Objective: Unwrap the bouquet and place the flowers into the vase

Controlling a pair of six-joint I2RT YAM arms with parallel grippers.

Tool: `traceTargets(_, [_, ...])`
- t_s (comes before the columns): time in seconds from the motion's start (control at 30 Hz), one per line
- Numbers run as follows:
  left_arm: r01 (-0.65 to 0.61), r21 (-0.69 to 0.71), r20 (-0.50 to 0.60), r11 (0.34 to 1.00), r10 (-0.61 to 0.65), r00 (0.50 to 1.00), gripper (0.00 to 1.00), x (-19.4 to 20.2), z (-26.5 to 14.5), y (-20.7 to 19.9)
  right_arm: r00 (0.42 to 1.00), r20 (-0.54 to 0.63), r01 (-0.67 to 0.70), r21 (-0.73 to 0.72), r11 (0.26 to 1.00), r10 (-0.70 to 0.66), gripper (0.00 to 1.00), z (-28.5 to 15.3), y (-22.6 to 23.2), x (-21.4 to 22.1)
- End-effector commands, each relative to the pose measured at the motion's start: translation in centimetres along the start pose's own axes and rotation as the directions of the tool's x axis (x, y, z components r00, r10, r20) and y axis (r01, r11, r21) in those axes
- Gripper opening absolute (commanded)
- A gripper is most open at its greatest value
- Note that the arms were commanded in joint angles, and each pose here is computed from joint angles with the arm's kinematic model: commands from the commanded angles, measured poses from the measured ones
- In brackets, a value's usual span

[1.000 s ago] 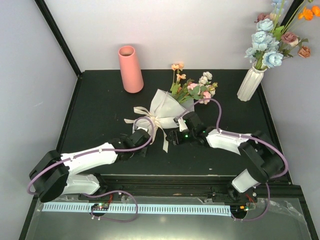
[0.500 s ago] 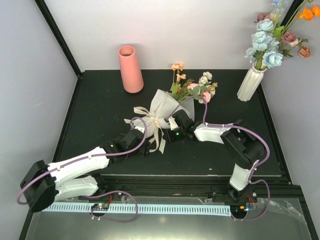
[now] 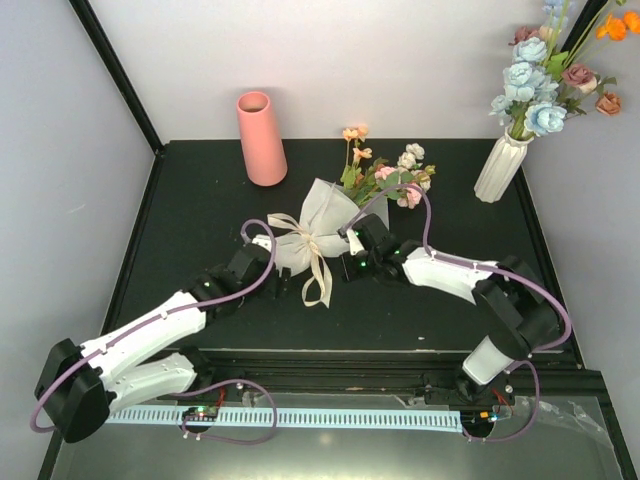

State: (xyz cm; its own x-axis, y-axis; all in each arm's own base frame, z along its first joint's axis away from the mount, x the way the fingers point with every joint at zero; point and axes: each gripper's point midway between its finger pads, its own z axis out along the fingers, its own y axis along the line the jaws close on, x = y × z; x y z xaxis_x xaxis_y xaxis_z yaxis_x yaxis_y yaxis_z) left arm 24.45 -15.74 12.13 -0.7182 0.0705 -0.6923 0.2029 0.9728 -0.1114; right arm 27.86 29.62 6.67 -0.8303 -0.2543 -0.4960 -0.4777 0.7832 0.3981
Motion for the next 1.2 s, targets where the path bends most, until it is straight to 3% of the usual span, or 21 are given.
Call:
traceTargets(0.0, [-0.005, 0.097, 0.01, 0.995, 0.005, 1.0, 0.99, -1.5, 0.2, -1.1, 0.999, -0.003, 0.044, -0.013, 0.999, -0.044, 0.05, -0.7, 0.3, 0.8])
traceTargets(0.1, [-0.032, 0.125, 0.009, 0.992, 0.031, 0.999, 0.99, -1.5, 0.7, -1.6, 0.998, -0.007, 0.057, -0.07, 0.996, -0.058, 0.26, -0.1, 1.1, 0.8])
traceTargets(0.2, [-0.018, 0.134, -0.009, 0.991, 0.02, 1.0, 0.99, -1.3, 1.6, -1.6, 0.998, -0.013, 0.064, -0.087, 0.994, -0.066, 0.36, 1.1, 1.3, 0.4])
traceTargets(0.47, [0.008, 0.129, -0.053, 0.992, -0.001, 0.999, 0.99, -0.6, 2.9, -0.9, 0.994, -0.059, 0.086, -0.037, 0.996, -0.088, 0.39, 4.0, 0.6, -0.6])
traceTargets(0.63, [0.019, 0.14, -0.056, 0.99, -0.011, 0.998, 0.99, 0.0, 3.2, -0.9, 0.993, -0.072, 0.09, -0.018, 0.996, -0.091, 0.38, 5.1, 0.2, -1.0])
traceTargets(0.77, [0.026, 0.127, -0.066, 0.992, -0.018, 0.998, 0.99, 0.5, 3.8, -0.5, 0.993, -0.077, 0.087, 0.002, 0.996, -0.086, 0.3, 5.8, -0.2, -1.3])
traceTargets(1.0, [0.017, 0.108, -0.01, 0.994, -0.016, 1.0, 0.99, -0.2, 4.5, 0.1, 0.993, -0.077, 0.089, 0.011, 0.996, -0.088, 0.02, 5.6, -0.2, -1.7])
traceTargets(1.17, [-0.019, 0.098, 0.004, 0.995, 0.019, 1.0, 0.99, -0.7, 5.2, 0.0, 0.992, -0.092, 0.092, -0.005, 0.996, -0.092, 0.02, 4.2, 0.3, -0.9])
